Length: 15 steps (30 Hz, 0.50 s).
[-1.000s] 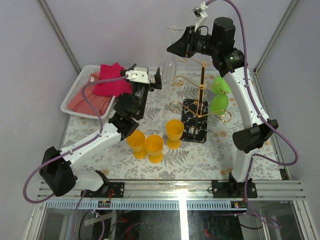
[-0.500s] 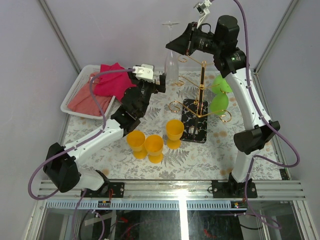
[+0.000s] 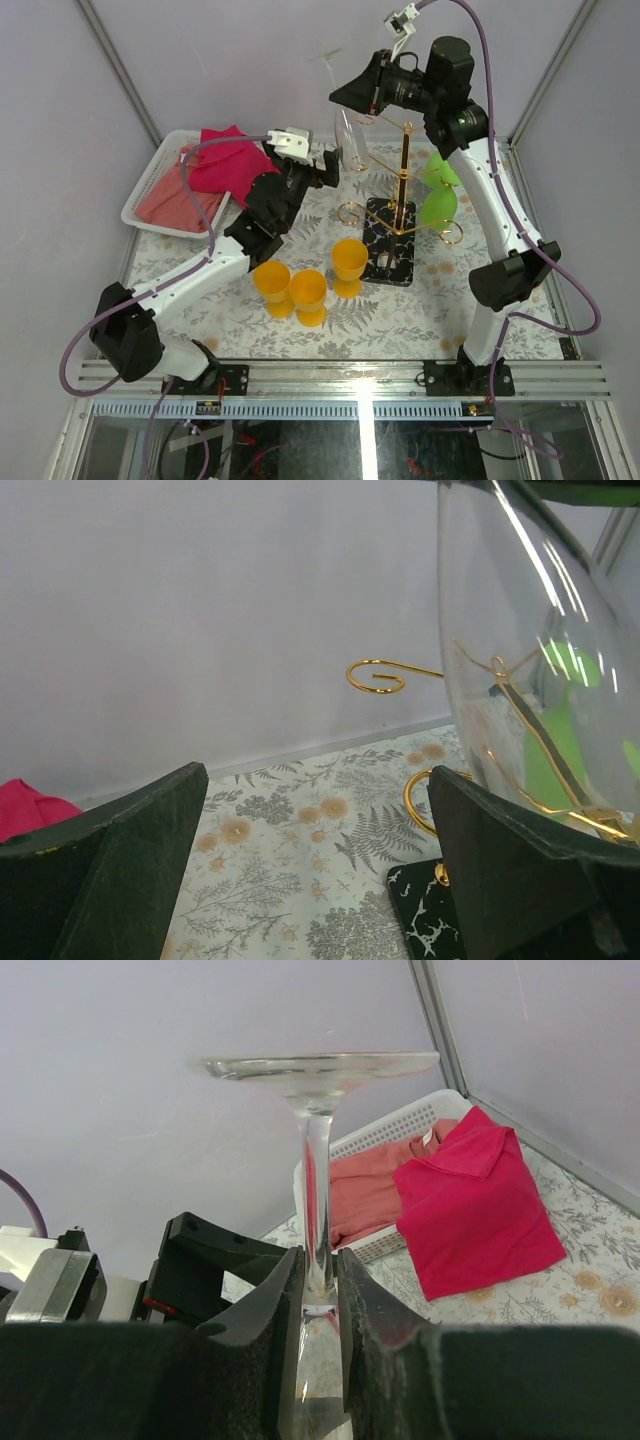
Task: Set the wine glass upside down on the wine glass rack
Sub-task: Turn the wine glass upside down at the wine rack.
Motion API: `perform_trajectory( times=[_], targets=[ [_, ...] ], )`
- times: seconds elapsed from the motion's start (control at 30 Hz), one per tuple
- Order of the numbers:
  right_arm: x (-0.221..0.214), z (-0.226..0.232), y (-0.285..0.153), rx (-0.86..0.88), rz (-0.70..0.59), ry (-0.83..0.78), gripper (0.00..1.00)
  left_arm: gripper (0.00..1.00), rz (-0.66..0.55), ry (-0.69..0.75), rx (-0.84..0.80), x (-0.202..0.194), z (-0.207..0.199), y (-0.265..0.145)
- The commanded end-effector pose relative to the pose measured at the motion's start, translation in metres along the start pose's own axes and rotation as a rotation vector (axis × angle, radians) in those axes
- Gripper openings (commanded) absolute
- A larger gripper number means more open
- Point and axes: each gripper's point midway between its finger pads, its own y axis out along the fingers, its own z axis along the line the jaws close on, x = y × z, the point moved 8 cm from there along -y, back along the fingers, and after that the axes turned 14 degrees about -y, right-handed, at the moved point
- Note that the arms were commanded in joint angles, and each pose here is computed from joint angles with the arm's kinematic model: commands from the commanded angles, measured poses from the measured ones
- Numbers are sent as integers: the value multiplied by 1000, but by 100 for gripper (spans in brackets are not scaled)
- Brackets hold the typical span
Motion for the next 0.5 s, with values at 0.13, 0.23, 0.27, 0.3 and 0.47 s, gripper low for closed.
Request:
perform_trajectory(
  times=[0.13,0.23,0.27,0.3,0.47],
  targets=[
    [31,26,-23,-76,-98,-159,0,93,-62,-33,28,15,2,1],
    [30,24,-32,-163,-93,-203,0,96,-64,-40,78,14,14,-5],
    [28,23,-35,-188,-91,-216,0,96,-62,-39,89,13,17,-8],
    [31,26,-40,-211,-100,-237,0,97,-64,-39,101,13,21,-10],
    [36,33,-58,-298,-113,-294,0,100,-69,-17,154,13,38,-15]
  ],
)
